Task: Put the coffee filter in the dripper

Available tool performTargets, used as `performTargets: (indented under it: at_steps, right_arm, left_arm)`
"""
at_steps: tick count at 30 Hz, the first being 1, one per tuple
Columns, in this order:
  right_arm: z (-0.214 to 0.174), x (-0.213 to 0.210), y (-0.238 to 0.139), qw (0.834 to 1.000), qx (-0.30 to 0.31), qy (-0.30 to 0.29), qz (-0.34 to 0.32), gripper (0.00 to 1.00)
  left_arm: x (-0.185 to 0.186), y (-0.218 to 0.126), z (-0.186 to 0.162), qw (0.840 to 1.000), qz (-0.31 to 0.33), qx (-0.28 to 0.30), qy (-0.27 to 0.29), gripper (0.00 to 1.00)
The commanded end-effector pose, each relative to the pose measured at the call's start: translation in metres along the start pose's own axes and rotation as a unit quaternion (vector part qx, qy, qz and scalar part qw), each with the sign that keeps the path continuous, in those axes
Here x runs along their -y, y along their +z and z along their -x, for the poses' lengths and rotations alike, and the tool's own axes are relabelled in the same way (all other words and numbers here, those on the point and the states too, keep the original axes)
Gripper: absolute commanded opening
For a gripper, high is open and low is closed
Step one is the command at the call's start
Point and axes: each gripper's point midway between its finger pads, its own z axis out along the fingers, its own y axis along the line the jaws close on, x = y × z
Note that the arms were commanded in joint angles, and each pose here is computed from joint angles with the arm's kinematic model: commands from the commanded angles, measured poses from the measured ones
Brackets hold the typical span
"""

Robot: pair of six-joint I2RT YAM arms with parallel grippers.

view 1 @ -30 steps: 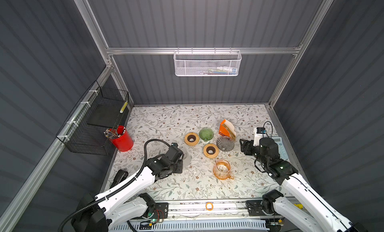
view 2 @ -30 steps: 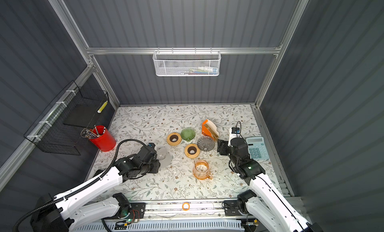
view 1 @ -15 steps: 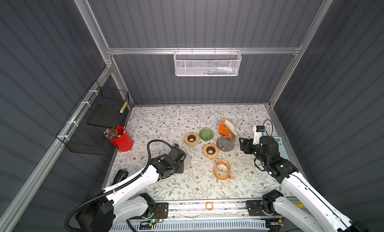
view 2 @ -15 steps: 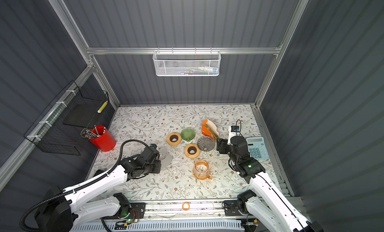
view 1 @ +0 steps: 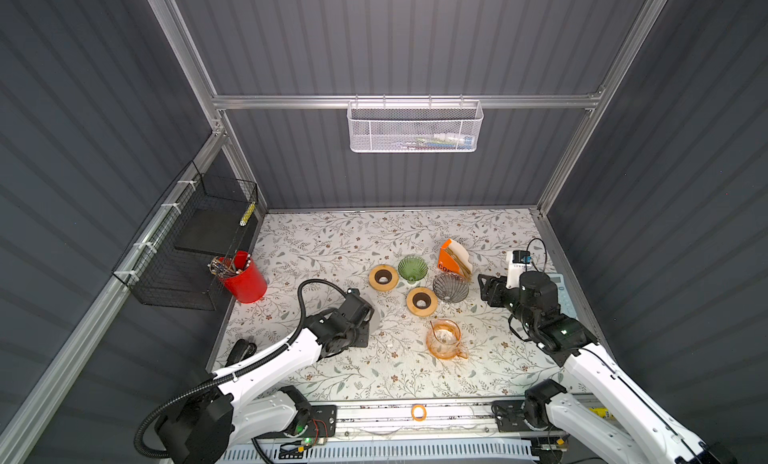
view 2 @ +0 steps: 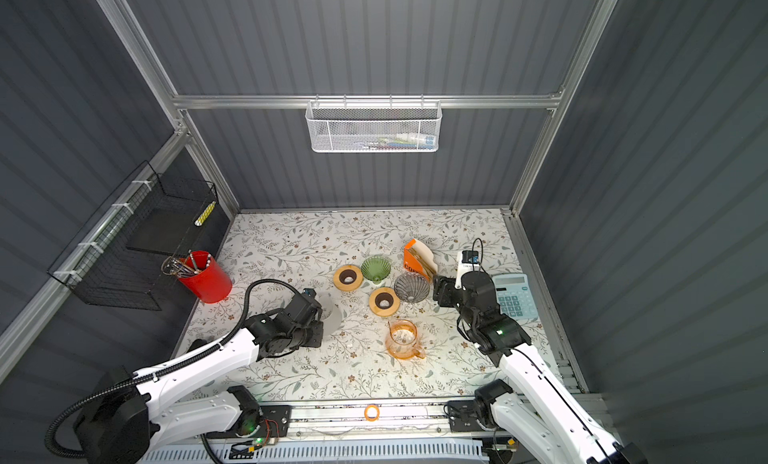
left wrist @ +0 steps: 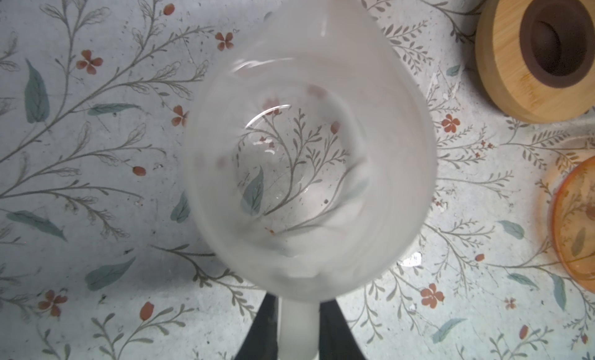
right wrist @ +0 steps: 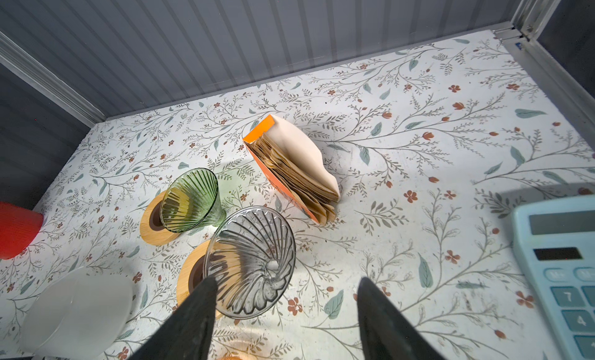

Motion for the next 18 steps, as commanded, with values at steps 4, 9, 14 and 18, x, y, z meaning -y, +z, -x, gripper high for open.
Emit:
performTargets:
  at_steps: [4, 9, 14, 18]
  right_arm:
    - [0.013, -0.006, -0.007, 1.000, 0.016, -0.005, 0.009, 0.69]
    - [0.015, -0.007, -0.011, 1.000, 0.019, -0.006, 0.011, 0.69]
    - [0.017, -0.006, -0.014, 1.000, 0.023, -0.009, 0.011, 0.69]
    - [0.017, -0.005, -0.017, 1.000, 0.024, -0.014, 0.007, 0.69]
  left_arm:
    - [-0.004, -0.004, -0.001, 1.000, 0.015, -0.004, 0.017, 0.14]
    - [-0.001, -0.007, 0.002, 1.000, 0.009, -0.005, 0.021, 0.09]
    - [0.013, -0.014, 0.002, 0.999, -0.020, -0.012, 0.036, 0.07]
    - [0.023, -0.022, -0.001, 0.998, -0.028, -0.020, 0.061, 0.07]
